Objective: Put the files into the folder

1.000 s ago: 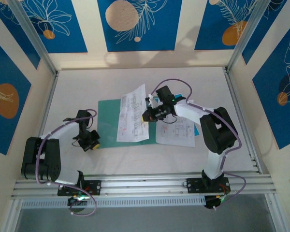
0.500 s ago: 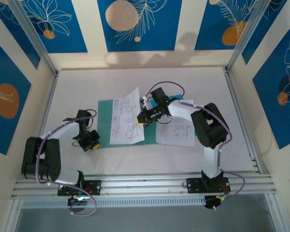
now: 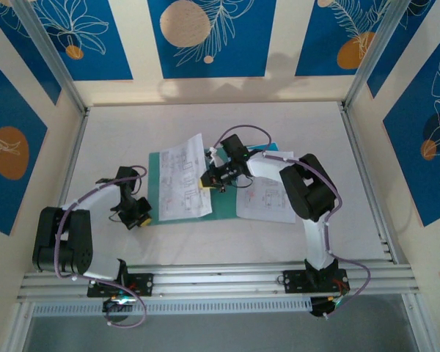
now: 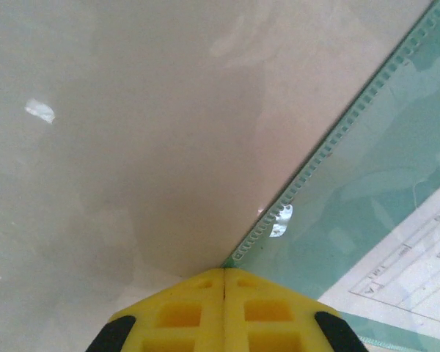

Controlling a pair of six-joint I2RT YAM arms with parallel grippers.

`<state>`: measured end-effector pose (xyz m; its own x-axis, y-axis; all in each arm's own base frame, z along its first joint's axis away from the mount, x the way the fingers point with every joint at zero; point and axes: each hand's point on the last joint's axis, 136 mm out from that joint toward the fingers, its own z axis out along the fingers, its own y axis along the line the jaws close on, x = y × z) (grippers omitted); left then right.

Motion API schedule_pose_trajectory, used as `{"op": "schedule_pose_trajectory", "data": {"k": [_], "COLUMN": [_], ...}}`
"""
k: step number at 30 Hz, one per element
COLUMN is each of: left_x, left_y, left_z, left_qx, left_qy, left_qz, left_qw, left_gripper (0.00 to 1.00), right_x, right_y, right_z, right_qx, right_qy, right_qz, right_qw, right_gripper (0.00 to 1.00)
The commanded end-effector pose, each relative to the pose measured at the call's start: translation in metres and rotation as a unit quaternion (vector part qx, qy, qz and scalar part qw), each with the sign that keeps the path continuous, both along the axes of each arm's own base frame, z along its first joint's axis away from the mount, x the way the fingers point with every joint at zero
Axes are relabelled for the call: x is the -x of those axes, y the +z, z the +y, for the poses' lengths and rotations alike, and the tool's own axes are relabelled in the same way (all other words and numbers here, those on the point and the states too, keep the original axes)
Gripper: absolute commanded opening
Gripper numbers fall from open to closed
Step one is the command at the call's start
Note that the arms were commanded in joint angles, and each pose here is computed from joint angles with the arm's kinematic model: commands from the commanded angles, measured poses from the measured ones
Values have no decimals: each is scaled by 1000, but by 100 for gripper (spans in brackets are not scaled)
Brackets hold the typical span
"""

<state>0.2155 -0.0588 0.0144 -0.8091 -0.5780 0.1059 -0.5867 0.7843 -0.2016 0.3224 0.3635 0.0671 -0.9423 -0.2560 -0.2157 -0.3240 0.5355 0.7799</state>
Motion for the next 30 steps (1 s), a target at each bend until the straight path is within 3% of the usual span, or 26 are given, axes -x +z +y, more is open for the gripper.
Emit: {"op": "schedule_pose_trajectory", "data": {"k": [1,30], "left_x": [4,-2], "left_y": [-5,0], "left_z": [3,2], "left_qx": [-4,-1], "left_qy": [-1,-8], "left_qz": [11,1], "left_qw": [1000,1000], "left_gripper": [0,0], "right_x": [-5,8], "right_y": [2,-17], "right_z": [11,32], "right_qx": [-11,-6], "right_qy": [-3,5], "right_qz": [4,30], "right_qw": [1000,1000], "right_gripper": [0,0]}}
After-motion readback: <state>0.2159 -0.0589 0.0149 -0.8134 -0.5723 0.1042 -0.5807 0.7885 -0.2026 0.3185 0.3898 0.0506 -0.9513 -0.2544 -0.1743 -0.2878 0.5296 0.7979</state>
